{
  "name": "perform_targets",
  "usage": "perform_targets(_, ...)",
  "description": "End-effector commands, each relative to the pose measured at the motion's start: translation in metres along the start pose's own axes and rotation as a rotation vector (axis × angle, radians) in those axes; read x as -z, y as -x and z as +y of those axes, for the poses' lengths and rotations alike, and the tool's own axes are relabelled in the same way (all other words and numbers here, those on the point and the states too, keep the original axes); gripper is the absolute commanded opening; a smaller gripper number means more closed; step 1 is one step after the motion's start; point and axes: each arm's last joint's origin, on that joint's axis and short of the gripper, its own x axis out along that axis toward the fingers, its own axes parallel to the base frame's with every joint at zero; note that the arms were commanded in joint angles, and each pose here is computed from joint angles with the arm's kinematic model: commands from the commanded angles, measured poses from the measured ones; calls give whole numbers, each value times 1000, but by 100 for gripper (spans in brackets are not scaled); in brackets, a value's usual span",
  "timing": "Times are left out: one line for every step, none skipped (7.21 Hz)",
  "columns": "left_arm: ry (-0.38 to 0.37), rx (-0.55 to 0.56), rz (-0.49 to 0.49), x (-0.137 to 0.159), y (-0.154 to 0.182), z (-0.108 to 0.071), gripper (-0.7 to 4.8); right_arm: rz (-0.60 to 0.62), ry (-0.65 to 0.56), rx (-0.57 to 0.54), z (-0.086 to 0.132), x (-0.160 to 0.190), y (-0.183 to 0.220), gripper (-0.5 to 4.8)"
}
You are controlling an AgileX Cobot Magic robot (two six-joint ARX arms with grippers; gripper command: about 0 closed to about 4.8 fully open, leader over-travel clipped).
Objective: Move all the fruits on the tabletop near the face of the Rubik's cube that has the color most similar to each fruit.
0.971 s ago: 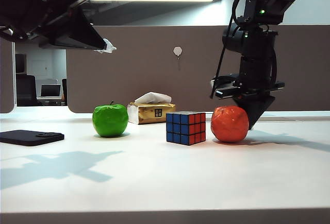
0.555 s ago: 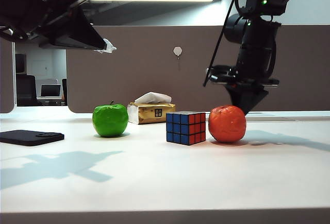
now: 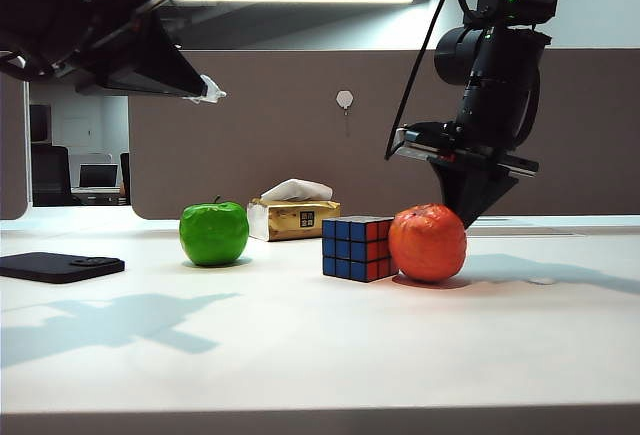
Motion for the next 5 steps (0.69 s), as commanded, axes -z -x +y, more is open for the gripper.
perform_targets(4, 13, -19, -3, 0, -1, -5, 35, -7, -38, 3, 4, 4, -1)
perform_targets(4, 13, -19, -3, 0, -1, -5, 38, -8, -38, 3, 5, 4, -1)
perform_targets(4, 13, -18, -3, 0, -1, -5, 38, -8, -38, 3, 5, 4, -1)
perform_targets(4, 13, -18, -3, 0, -1, -5, 38, -8, -38, 3, 5, 5, -1)
perform_targets(4, 13, -18, -3, 0, -1, -5, 52, -6, -42, 6, 7, 10, -1)
